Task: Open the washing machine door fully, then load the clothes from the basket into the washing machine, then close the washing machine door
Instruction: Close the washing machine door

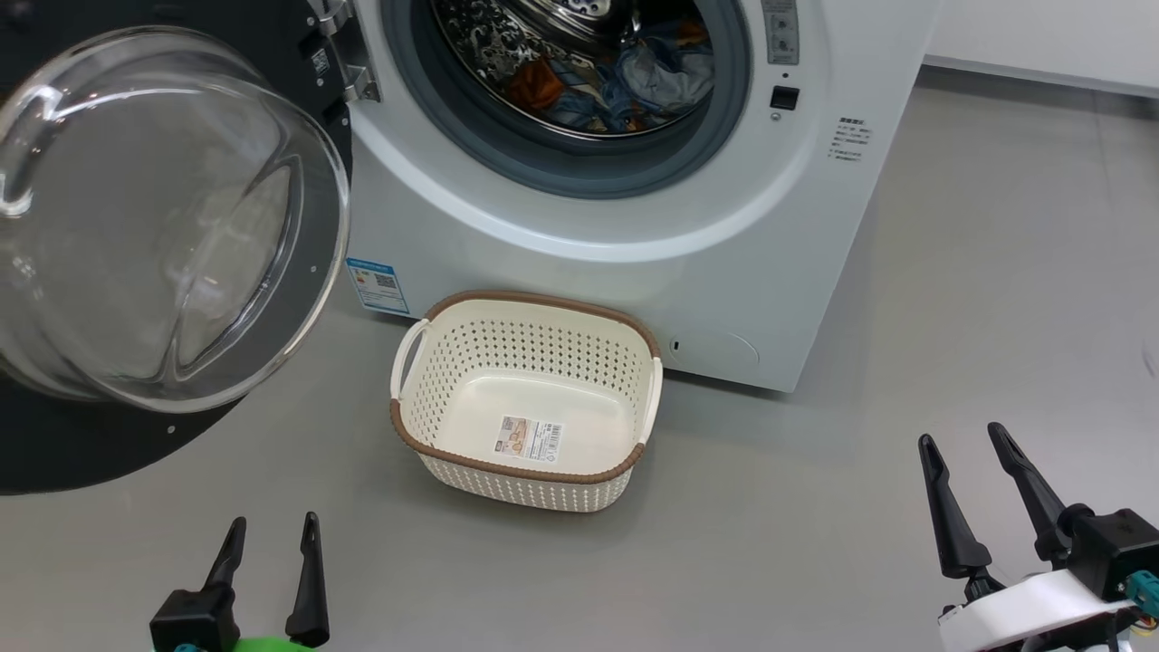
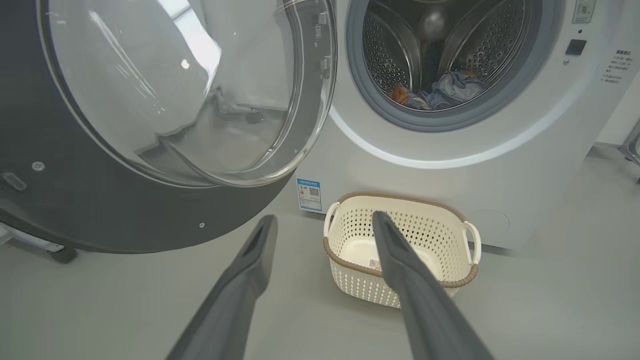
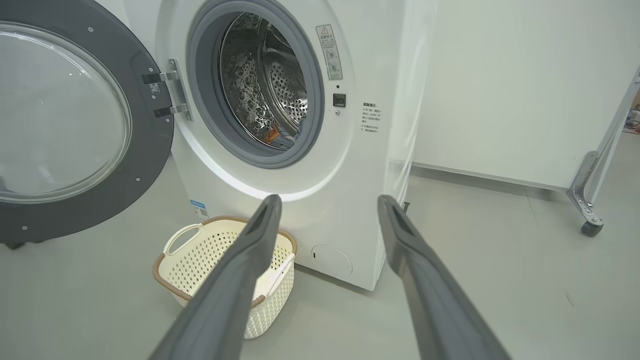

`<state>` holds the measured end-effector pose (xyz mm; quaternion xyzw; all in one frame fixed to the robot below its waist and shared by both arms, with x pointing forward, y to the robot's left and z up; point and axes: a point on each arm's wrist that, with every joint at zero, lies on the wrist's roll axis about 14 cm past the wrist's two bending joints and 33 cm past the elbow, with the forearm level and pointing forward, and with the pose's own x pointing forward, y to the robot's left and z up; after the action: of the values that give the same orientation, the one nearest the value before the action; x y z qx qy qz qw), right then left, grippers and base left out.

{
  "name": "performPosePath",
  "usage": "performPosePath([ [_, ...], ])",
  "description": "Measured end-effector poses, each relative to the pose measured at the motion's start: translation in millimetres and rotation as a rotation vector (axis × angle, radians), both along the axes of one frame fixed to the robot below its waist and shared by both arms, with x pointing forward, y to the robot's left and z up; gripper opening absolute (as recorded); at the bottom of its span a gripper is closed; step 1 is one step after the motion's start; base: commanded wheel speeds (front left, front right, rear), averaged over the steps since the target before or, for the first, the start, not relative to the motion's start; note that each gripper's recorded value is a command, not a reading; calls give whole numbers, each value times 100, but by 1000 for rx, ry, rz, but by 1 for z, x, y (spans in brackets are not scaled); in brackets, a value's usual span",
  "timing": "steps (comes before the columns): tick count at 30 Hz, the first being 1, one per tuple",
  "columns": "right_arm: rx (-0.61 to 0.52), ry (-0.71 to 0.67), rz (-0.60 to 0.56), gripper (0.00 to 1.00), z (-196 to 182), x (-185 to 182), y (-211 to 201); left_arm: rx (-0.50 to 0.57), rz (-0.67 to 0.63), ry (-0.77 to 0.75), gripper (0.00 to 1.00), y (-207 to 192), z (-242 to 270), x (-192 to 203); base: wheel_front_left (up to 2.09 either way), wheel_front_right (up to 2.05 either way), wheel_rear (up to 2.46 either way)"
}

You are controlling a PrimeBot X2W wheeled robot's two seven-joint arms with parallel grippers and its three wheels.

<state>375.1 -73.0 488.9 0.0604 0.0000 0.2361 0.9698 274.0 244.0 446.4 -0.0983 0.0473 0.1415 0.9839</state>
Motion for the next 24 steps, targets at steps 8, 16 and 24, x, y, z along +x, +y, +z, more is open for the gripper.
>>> performPosePath([
  [8,6,-8,84,100,2,5,29,6,83,-3,100,18,2,-19,0,0,0],
  [16,8,-11,148,100,4,4,50,9,141,-11,100,30,5,-33,0,0,0],
  [24,9,-14,173,100,5,2,58,15,170,-23,100,37,9,-38,0,0,0],
])
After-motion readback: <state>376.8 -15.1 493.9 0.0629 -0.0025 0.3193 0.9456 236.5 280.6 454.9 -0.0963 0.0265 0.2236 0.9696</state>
